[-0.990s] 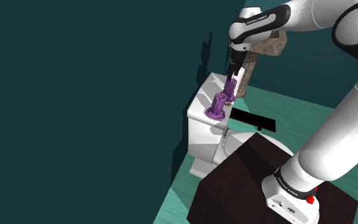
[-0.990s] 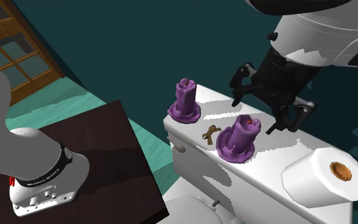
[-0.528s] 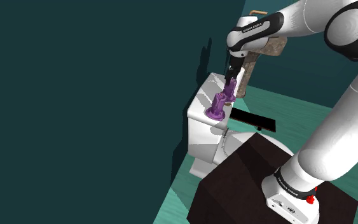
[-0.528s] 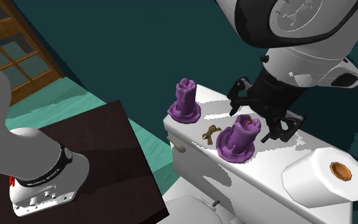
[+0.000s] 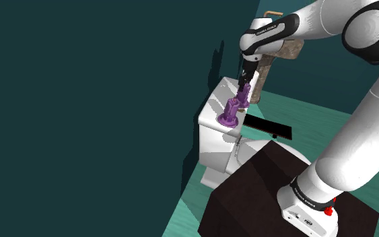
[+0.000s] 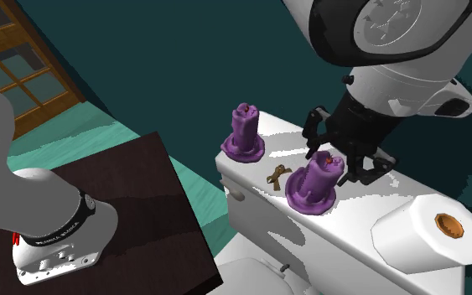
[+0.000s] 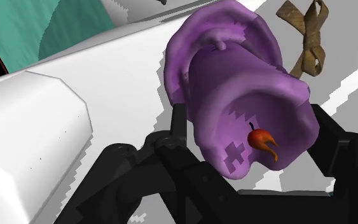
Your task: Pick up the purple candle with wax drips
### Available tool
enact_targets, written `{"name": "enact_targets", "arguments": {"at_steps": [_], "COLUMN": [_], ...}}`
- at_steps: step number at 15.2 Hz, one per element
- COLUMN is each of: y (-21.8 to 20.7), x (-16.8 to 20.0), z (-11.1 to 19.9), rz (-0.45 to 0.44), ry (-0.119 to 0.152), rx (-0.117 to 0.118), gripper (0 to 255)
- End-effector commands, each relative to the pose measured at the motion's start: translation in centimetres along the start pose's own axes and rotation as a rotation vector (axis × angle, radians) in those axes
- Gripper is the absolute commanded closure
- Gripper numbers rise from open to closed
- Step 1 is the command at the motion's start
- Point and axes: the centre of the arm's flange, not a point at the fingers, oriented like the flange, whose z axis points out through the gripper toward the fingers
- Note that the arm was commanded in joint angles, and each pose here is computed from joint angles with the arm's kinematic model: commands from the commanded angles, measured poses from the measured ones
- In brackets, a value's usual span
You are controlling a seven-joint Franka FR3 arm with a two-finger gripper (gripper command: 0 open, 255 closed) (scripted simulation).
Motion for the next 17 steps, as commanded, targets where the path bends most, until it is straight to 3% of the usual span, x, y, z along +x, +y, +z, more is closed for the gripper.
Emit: {"name": "enact_targets", "arguments": {"at_steps": [1, 3, 17], "y": [0.0, -0.1, -0.2], "x": [0.0, 0.0, -0.5], "z": [0.0, 0.1, -7.3], "rz": [0.000, 0.000, 0.000], "ry": [-0.001, -0.001, -0.001], "rx": [0.001, 0.001, 0.001], "gripper": [255, 255, 255]}}
